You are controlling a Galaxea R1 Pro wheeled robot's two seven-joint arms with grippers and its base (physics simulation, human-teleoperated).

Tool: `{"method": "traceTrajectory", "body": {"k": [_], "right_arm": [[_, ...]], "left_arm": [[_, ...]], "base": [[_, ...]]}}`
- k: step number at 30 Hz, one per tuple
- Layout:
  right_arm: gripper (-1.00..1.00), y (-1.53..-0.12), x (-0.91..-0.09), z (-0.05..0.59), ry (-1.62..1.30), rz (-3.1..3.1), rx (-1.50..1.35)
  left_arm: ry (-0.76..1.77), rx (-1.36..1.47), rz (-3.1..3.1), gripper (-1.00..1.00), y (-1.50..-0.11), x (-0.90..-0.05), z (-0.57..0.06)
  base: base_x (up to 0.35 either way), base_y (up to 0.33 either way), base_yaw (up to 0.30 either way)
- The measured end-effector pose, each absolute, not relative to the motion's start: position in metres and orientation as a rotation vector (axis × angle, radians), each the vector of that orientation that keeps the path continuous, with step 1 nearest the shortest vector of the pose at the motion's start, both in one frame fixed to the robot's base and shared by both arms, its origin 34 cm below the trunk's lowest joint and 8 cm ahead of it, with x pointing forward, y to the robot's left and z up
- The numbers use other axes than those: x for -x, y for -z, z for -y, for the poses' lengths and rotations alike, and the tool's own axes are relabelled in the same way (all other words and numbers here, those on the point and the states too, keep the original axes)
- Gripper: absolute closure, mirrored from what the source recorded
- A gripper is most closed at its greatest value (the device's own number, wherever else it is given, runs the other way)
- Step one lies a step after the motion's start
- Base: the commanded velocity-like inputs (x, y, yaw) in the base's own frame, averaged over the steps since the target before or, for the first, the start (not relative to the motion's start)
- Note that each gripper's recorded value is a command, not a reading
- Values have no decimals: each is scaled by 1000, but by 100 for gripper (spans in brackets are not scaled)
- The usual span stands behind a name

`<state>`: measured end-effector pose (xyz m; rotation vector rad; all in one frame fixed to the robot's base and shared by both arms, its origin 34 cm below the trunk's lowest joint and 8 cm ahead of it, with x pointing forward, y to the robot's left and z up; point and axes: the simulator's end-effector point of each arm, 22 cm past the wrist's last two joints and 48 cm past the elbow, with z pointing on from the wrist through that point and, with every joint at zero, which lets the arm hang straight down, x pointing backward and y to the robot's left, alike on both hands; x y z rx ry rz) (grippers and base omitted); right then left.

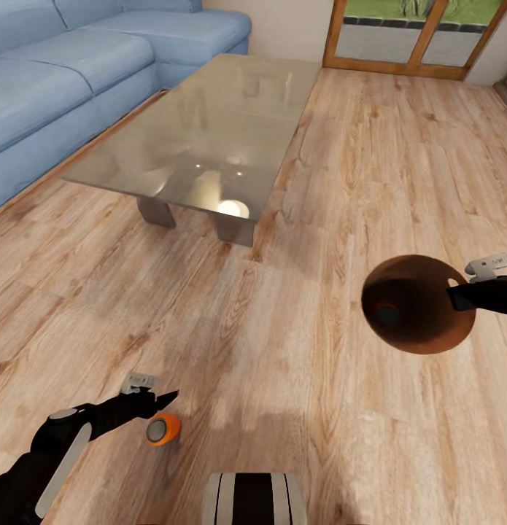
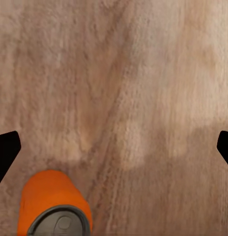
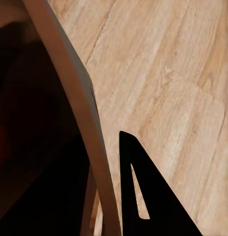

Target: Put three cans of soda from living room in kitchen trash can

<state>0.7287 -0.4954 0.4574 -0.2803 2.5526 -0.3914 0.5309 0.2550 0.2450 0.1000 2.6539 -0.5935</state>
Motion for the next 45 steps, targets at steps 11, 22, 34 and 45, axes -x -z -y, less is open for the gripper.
{"method": "traceTrajectory", "body": {"k": [11,22,34,45], "right_arm": [[100,-456,-728,495,388,-2558,279],[100,-456,-728,494,389,-2559,283],[100,-456,-728,495,395,-2557,280],[100,-456,-728,495,395,-2558,278]], "left_arm": [[560,-65,-2704,-100,-229,-518,-265],[552,-46,-2733,-100,-219,-508,-270],[542,-21,-2772,-100,-207,-494,-276],[541,-10,-2787,-100,-203,-489,-278]], "base": [[0,0,0],[0,0,0],[0,0,0],[0,0,0]]}}
